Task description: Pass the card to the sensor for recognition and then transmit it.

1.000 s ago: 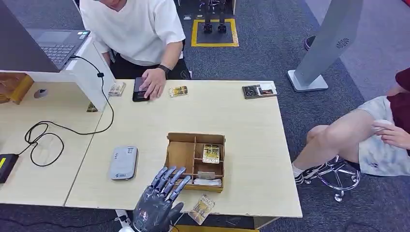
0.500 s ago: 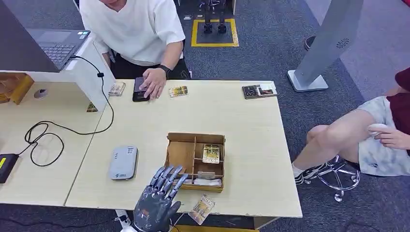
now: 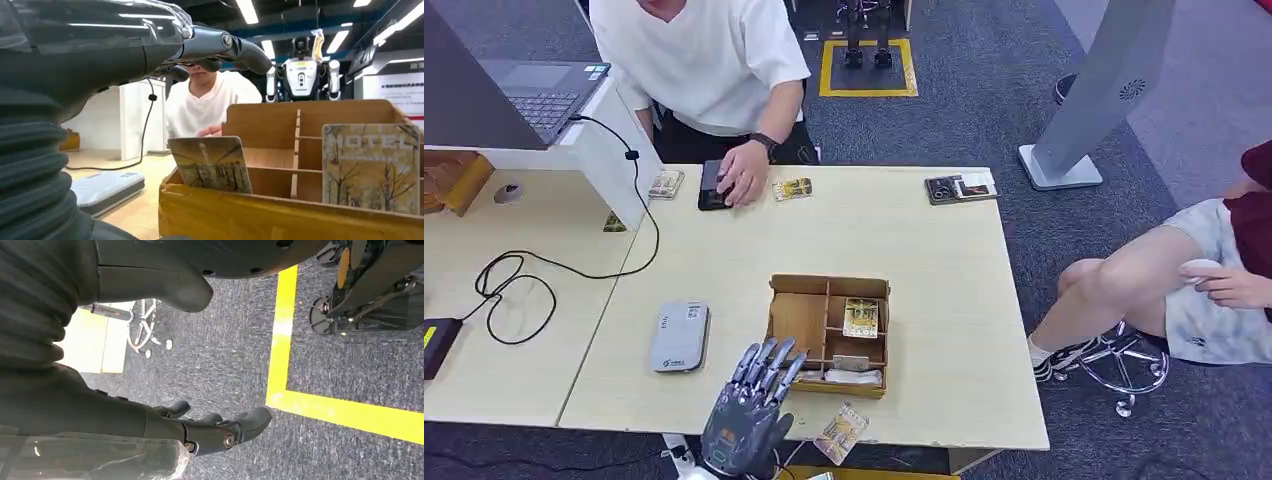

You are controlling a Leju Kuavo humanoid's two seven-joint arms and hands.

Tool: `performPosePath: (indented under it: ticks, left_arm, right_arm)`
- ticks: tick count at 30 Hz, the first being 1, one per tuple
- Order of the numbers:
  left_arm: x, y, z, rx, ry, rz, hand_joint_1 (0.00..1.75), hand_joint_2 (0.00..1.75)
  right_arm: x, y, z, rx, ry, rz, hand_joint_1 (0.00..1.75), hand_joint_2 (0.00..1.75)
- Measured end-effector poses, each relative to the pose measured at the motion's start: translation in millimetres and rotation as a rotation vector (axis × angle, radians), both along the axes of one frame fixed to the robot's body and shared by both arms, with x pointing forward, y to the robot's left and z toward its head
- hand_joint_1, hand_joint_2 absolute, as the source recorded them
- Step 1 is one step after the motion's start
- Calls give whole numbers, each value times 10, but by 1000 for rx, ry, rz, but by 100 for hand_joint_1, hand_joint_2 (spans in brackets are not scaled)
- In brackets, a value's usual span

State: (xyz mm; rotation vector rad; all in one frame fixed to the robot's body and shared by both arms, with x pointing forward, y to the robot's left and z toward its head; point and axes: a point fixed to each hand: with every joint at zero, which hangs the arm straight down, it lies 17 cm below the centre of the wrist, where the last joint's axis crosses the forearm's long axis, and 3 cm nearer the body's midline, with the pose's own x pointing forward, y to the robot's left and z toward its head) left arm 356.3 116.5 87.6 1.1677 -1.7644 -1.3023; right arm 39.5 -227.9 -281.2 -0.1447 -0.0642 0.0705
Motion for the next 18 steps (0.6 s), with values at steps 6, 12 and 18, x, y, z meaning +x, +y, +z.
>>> performPosePath:
  ticks: [6, 12, 18]
  left_arm:
    - [27, 5, -51, 16, 26, 30, 0, 175]
    - [61, 29, -78, 13, 48, 68, 0, 175]
    - [104, 32, -65, 11, 51, 83, 0, 175]
  right_arm:
    - [-4, 0, 0, 0, 1, -3, 0, 175]
    - [-7, -1, -1, 1, 1, -5, 0, 175]
    - [-7, -1, -1, 0, 2, -4, 0, 175]
